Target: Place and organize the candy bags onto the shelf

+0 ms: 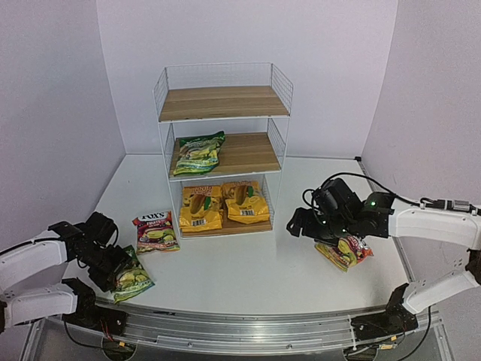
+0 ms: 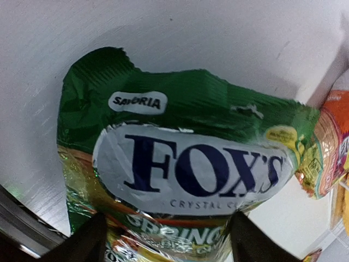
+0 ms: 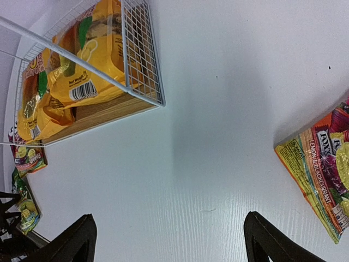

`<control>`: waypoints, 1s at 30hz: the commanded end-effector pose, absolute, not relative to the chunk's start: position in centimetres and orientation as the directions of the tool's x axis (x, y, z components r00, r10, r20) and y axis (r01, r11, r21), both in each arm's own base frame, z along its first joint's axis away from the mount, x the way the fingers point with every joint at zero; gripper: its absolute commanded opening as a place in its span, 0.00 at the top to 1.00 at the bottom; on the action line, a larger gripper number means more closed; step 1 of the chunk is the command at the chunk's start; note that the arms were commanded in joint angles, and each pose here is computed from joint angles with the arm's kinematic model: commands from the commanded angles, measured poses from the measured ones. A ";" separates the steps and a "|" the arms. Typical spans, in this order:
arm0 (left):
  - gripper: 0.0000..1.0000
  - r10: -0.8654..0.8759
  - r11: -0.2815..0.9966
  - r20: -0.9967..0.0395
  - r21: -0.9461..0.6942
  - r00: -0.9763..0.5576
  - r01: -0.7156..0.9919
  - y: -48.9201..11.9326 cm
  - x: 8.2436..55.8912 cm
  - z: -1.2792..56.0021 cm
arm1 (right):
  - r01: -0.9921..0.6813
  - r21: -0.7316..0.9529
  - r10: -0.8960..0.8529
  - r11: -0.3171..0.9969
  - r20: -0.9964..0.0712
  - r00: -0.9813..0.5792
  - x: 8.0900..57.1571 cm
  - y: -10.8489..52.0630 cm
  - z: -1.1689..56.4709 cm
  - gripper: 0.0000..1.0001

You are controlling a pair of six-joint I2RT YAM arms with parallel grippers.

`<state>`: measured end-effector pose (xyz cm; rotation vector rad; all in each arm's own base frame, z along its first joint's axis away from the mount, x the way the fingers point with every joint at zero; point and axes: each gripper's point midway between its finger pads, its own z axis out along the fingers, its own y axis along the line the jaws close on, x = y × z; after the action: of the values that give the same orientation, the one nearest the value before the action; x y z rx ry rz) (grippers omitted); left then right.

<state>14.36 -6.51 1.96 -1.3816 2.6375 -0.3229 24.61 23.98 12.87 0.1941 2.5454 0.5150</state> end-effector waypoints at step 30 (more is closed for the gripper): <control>1.00 -0.174 0.545 -0.271 -0.827 -0.947 0.136 -27.0 16.9 20.6 | -0.429 0.760 -0.064 0.487 -0.459 -0.886 17.6 42.4 19.6 0.17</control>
<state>15.92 -22.72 16.14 -0.1745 2.6410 -1.2567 17.97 37.76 16.26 -0.4162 2.5131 1.1420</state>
